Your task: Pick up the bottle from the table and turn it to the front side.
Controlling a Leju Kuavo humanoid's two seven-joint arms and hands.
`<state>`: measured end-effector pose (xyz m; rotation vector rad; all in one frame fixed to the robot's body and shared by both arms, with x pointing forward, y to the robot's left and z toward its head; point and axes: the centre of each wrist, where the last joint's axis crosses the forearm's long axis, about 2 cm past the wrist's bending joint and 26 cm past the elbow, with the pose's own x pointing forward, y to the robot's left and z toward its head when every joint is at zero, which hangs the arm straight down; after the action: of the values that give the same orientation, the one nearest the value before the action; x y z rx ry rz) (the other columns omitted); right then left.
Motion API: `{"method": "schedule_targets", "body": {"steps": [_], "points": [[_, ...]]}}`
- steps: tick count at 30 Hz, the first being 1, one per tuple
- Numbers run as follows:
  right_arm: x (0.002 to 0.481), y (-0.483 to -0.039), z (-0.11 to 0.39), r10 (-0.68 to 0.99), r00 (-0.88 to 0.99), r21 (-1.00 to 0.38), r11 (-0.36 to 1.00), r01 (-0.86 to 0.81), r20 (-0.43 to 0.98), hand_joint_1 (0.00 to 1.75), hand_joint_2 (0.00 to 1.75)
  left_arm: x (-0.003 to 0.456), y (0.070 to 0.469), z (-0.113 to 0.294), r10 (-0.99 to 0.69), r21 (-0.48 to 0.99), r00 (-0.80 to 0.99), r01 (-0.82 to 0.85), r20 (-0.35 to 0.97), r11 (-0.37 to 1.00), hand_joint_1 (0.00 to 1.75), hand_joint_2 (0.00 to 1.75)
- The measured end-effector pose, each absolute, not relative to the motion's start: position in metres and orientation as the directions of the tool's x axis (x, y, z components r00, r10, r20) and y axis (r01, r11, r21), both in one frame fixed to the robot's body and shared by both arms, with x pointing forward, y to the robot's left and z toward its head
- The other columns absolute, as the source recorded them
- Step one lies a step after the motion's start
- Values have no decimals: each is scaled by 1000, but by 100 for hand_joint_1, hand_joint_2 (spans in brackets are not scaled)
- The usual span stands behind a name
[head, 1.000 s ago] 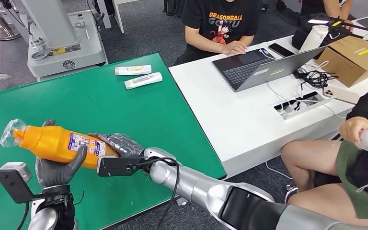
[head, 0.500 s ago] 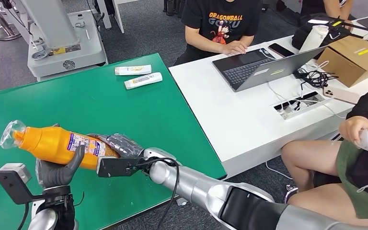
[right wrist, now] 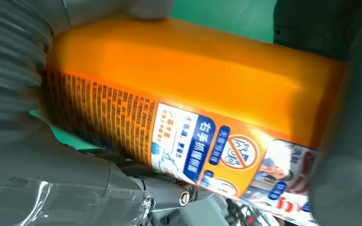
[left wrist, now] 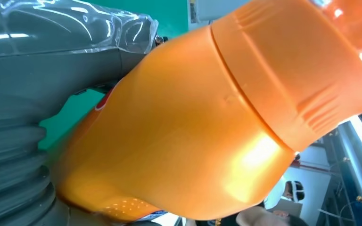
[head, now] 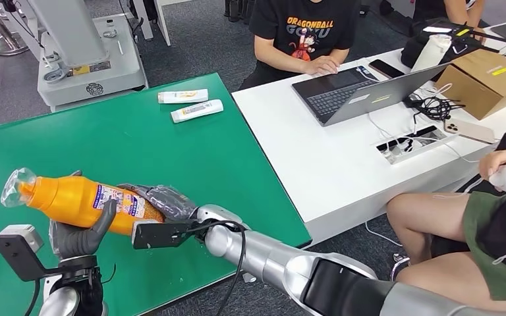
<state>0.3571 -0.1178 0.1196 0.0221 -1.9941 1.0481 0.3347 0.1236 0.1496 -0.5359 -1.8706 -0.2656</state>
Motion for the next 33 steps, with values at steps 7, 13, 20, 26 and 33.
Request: {"method": "schedule_targets", "body": {"steps": [7,13,20,26,33], "points": [[354,-118,121,390,-599,-657,680,-325,699,0,175,335,123,150,236,-76,-280,484,930,872,175,175],[340,-114,125,387,-436,-529,804,-273,813,0,175,337,126,150,238,-84,-284,463,929,882,175,175],[332,-115,133,339,-440,-466,857,-221,832,0,175,337,132,148,230,-89,-284,435,931,896,175,175],[313,-116,151,267,-502,-373,920,-122,823,0,175,330,145,138,218,-105,-275,372,937,922,175,175],[276,-121,165,185,-572,-273,959,-71,799,0,175,323,155,134,204,-103,-284,333,937,937,175,175]]}}
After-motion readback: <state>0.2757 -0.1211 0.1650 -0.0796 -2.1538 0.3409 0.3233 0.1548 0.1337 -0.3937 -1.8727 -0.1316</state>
